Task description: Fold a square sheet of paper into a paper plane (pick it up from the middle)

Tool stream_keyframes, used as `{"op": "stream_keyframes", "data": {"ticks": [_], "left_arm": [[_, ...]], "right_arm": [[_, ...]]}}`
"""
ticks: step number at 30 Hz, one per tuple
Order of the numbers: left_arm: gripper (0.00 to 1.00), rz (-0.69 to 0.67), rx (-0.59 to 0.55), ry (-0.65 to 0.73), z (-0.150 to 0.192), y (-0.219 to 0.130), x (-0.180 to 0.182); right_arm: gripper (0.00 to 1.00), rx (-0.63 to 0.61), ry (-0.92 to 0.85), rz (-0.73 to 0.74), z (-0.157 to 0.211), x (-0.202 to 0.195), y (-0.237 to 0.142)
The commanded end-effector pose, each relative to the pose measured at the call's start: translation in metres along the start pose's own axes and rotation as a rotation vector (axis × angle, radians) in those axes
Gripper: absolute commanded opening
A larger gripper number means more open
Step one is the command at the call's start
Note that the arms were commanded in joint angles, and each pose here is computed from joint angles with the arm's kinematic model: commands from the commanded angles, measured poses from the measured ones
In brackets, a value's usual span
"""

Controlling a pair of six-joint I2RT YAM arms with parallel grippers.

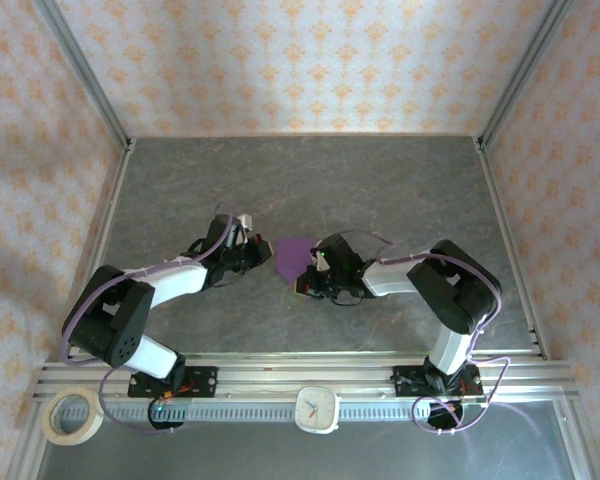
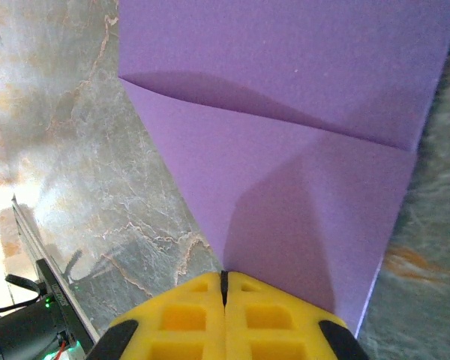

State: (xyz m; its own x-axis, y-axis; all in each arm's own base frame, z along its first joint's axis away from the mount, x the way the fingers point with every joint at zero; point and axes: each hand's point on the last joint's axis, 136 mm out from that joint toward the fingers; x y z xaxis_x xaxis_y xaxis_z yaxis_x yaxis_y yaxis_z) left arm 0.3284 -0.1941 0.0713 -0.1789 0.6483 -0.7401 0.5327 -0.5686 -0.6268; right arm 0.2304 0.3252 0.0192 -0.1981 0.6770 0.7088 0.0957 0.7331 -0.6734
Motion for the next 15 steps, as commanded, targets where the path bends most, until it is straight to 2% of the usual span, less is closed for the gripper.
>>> {"op": "stream_keyframes", "data": {"ticks": [1,5,8,15], "left_arm": [[0.0,0.042,0.029,0.038,0.015,0.004,-0.017],[0.0,0.056,0.105,0.055,0.039,0.019,-0.019],[0.0,0.032,0.14,0.047,0.048,0.031,-0.007],[0.0,-0.155,0.166,0.035,0.058,0.046,0.043]], "right_arm": [[0.0,0.087,0.078,0.157,0.032,-0.048,0.0],[0.0,0.088,0.085,0.155,0.032,-0.047,0.001],[0.0,0.086,0.084,0.152,0.031,-0.046,0.001],[0.0,0.051,0.059,0.087,0.013,-0.019,-0.004]]}}
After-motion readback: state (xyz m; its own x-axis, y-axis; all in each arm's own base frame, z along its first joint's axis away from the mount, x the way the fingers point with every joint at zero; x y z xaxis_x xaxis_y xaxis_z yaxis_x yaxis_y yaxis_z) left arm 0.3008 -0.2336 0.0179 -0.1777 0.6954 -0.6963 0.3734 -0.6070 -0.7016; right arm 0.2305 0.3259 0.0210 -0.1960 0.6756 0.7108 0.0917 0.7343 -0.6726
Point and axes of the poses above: each hand's point on the last joint's axis, 136 mm out from that joint toward the fingers, its own y axis out along the fingers, its own x axis along the line the jaws close on, z = x × y, and after that the axes turned 8 degrees about -y, right-handed
